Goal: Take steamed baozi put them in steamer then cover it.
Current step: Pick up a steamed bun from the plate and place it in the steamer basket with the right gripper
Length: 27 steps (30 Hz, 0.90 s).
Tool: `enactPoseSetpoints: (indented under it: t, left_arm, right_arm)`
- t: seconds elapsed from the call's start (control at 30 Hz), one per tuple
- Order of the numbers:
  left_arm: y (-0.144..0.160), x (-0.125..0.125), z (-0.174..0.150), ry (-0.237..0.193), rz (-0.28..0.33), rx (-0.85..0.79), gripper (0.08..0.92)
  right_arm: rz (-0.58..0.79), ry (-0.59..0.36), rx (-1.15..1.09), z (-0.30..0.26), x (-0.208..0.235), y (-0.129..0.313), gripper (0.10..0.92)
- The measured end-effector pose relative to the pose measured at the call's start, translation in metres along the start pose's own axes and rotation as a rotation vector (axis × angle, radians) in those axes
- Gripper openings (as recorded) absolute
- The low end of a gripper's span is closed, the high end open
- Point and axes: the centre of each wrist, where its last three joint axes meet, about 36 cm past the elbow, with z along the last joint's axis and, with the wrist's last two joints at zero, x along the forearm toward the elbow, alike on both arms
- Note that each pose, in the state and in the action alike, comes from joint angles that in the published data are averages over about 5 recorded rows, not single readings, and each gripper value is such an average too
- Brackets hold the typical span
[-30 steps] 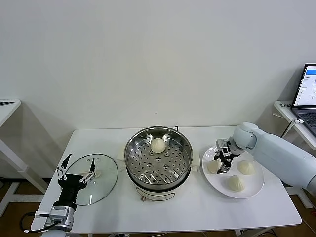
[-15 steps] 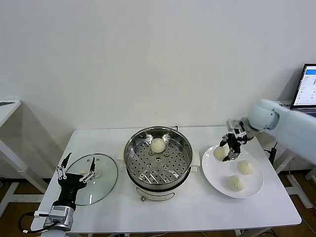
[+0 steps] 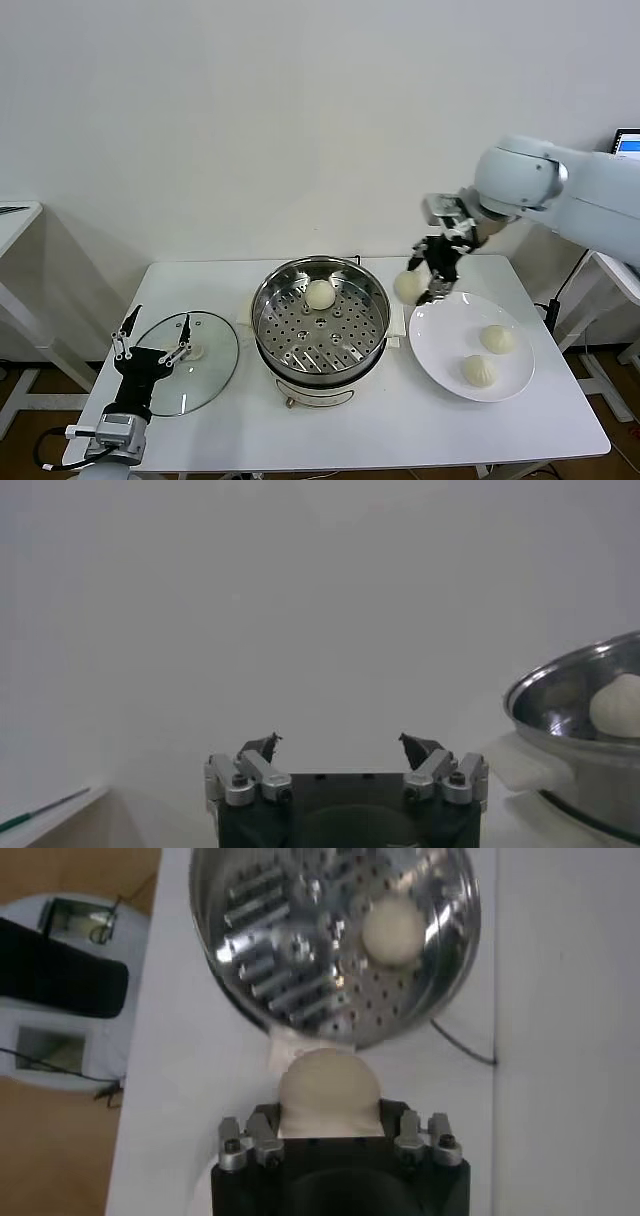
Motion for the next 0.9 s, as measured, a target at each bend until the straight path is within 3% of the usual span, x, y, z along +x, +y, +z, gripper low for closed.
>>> enactPoseSetpoints:
  t: [0.47,0.9]
  left_arm:
    - [0.012,-0.003,0.002,0.006,-0.031,-0.009,0.823]
    - [0.023,-0.002,0.007,0.02,-0.049,-0.019,0.823]
  right_arm:
    - [-0.097,0.029,0.095,-0.102,-0.072,-0.033,0.679]
    - [-0.135,0.018,0.091,-0.145,-0.15,-0.065,0.679]
